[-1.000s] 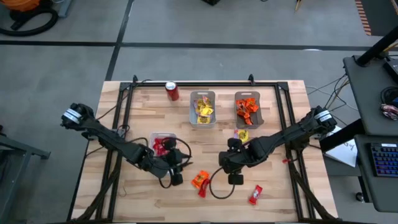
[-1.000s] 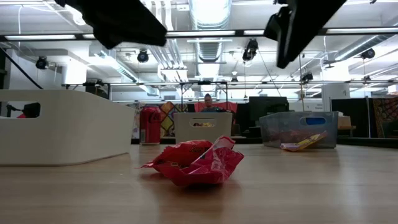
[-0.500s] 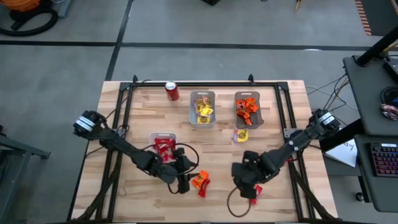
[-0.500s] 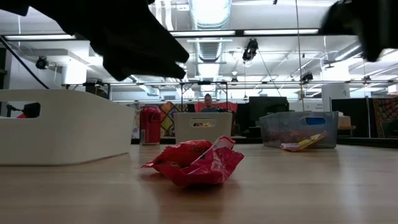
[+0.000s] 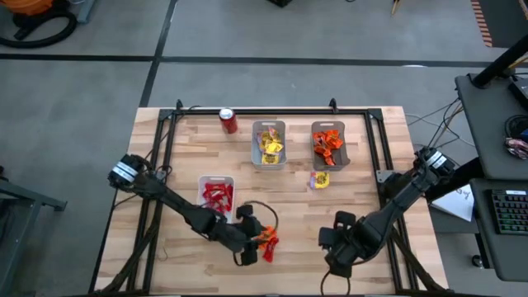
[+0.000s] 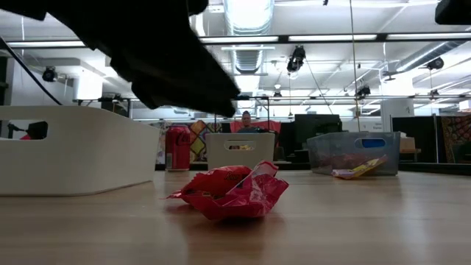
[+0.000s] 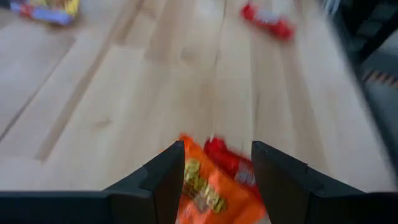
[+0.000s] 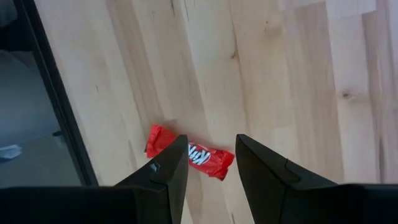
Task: Sort candy
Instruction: Put the orange candy into the black bin, then put the red candy into the white bin
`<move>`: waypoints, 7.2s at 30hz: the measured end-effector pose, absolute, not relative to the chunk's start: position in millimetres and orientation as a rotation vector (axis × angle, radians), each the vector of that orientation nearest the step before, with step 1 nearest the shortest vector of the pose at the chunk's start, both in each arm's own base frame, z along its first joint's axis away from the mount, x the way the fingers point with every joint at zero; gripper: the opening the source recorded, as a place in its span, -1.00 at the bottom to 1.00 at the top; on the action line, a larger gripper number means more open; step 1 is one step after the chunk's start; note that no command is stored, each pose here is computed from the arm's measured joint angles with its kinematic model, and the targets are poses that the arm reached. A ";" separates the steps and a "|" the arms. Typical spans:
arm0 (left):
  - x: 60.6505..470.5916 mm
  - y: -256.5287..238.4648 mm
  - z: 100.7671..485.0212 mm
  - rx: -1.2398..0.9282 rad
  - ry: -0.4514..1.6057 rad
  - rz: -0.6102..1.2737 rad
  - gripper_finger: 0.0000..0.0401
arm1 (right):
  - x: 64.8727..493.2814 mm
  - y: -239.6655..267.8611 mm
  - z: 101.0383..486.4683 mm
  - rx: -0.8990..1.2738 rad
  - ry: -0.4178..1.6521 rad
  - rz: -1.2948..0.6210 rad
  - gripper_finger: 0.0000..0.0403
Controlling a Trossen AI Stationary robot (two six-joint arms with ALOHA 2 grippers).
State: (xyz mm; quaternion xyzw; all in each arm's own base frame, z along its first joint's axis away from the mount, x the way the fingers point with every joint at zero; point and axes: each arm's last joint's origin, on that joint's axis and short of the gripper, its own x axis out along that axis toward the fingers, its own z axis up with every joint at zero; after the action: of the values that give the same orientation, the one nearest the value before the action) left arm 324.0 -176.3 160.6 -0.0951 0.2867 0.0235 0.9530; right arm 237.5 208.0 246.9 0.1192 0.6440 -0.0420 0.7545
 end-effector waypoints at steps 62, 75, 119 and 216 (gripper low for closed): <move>347.7 -160.6 199.1 -0.016 0.541 -0.126 -1.00 | 264.9 210.6 241.3 -0.344 0.792 -0.119 -0.37; 357.3 -150.4 207.5 -0.087 0.448 -0.098 -1.00 | 292.6 202.4 215.1 -0.587 0.768 -0.077 -0.37; 357.0 -131.5 211.2 -0.006 0.496 -0.056 -0.55 | 300.3 174.8 213.4 -0.472 0.876 -0.128 -0.96; 289.7 -136.5 249.5 -0.086 0.589 -0.052 -0.43 | 301.2 146.8 207.1 -0.001 0.827 0.159 -0.35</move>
State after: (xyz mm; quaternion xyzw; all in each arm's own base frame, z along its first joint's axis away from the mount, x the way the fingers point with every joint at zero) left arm 289.7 -136.5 249.5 -0.0423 0.2900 -0.0256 0.9557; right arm 301.2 146.8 207.1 -0.0003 0.4013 0.0771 0.9127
